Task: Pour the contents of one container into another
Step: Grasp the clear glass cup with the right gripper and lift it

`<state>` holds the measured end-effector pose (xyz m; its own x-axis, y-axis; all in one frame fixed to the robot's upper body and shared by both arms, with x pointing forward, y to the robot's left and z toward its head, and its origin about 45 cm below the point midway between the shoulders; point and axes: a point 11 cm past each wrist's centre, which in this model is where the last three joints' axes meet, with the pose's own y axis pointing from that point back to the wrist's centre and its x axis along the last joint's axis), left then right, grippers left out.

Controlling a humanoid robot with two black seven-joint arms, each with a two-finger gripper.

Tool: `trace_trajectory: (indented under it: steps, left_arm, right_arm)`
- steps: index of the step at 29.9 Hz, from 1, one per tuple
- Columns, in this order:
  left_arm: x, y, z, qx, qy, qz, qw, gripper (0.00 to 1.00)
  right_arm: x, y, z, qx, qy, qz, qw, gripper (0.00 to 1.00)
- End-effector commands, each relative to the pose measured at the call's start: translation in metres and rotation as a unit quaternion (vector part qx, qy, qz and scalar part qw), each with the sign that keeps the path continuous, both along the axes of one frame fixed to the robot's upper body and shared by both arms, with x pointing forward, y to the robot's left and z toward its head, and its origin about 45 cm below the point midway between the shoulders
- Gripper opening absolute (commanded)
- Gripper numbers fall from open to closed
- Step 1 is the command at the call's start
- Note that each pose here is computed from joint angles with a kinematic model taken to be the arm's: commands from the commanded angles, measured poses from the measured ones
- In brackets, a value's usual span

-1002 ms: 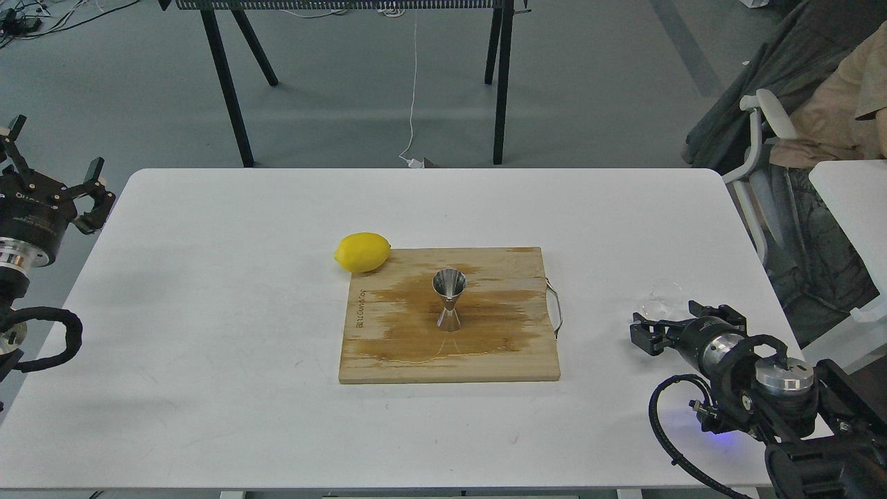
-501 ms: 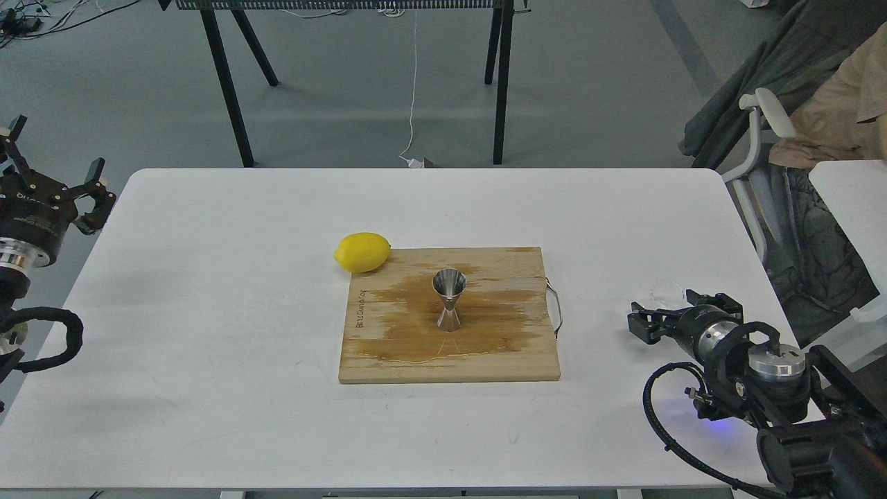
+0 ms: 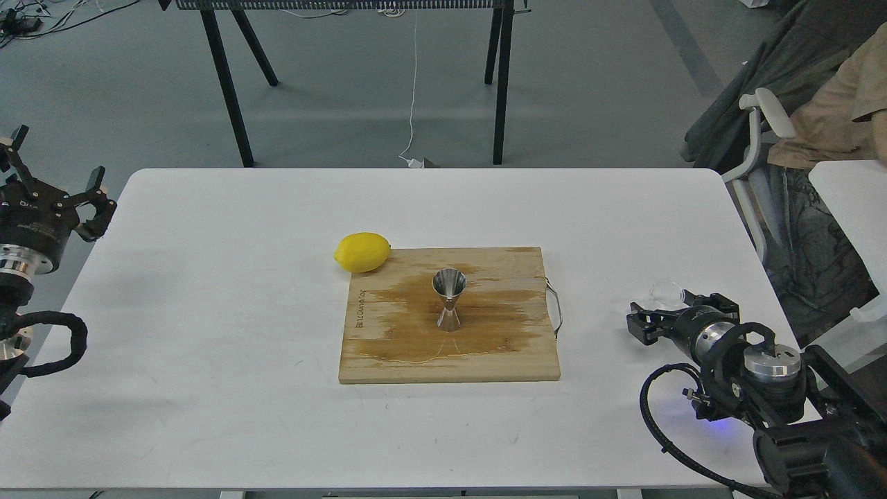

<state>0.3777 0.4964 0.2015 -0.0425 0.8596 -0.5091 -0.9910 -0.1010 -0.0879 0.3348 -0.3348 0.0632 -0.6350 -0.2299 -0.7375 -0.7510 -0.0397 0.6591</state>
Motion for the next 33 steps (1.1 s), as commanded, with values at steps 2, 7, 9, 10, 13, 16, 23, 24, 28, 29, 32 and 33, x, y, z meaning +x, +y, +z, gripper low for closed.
trace_trajectory:
  steps: [2,7,9,10,13,16,23,24,28,29,32,33]
  left_arm:
    - [0.0,0.0,0.0,0.0,0.0,0.0,1.0,0.97]
    - [0.0,0.0,0.0,0.0,0.0,0.0,1.0,0.97]
    - [0.0,-0.001,-0.001,0.0,0.0,0.0,1.0,0.97]
    - [0.0,-0.001,-0.001,-0.001,0.0,0.0,1.0,0.97]
    - [0.0,-0.001,-0.001,-0.001,0.0,0.0,1.0,0.97]
    - [0.0,0.0,-0.001,0.0,0.001,0.0,1.0,0.97]
    - [-0.003,0.001,-0.005,0.0,0.005,0.003,1.0,0.97]
    - [-0.004,0.003,-0.006,0.001,0.007,0.006,1.0,0.97]
    - [-0.003,0.001,-0.01,-0.002,0.01,0.008,1.0,0.97]
    - [-0.003,0.0,-0.011,-0.003,0.01,0.008,1.0,0.97]
    - [-0.004,0.0,-0.013,-0.004,0.012,0.009,1.0,0.97]
    - [-0.005,0.002,-0.014,-0.002,0.014,0.011,1.0,0.97]
  right_arm:
    - [0.001,0.001,0.001,-0.003,-0.002,0.002,1.0,0.88]
    - [0.003,0.0,0.002,-0.004,-0.005,0.003,1.0,0.83]
    - [0.002,0.0,0.002,-0.006,-0.004,0.003,1.0,0.79]
    - [0.002,0.0,0.002,-0.008,-0.005,0.005,1.0,0.78]
    - [0.003,0.0,0.003,-0.013,-0.01,0.008,1.0,0.75]
    - [0.004,0.0,0.003,-0.015,-0.012,0.01,1.0,0.72]
    - [0.002,0.006,0.001,-0.022,-0.019,0.028,0.999,0.57]
    - [0.002,0.007,0.001,-0.022,-0.019,0.029,0.999,0.55]
    - [0.002,0.007,0.0,-0.023,-0.02,0.03,0.999,0.54]
    - [0.001,0.008,-0.001,-0.023,-0.019,0.032,0.999,0.53]
    - [0.001,0.009,0.0,-0.024,-0.023,0.035,0.999,0.51]
    - [0.001,0.009,0.0,-0.023,-0.026,0.035,0.999,0.51]
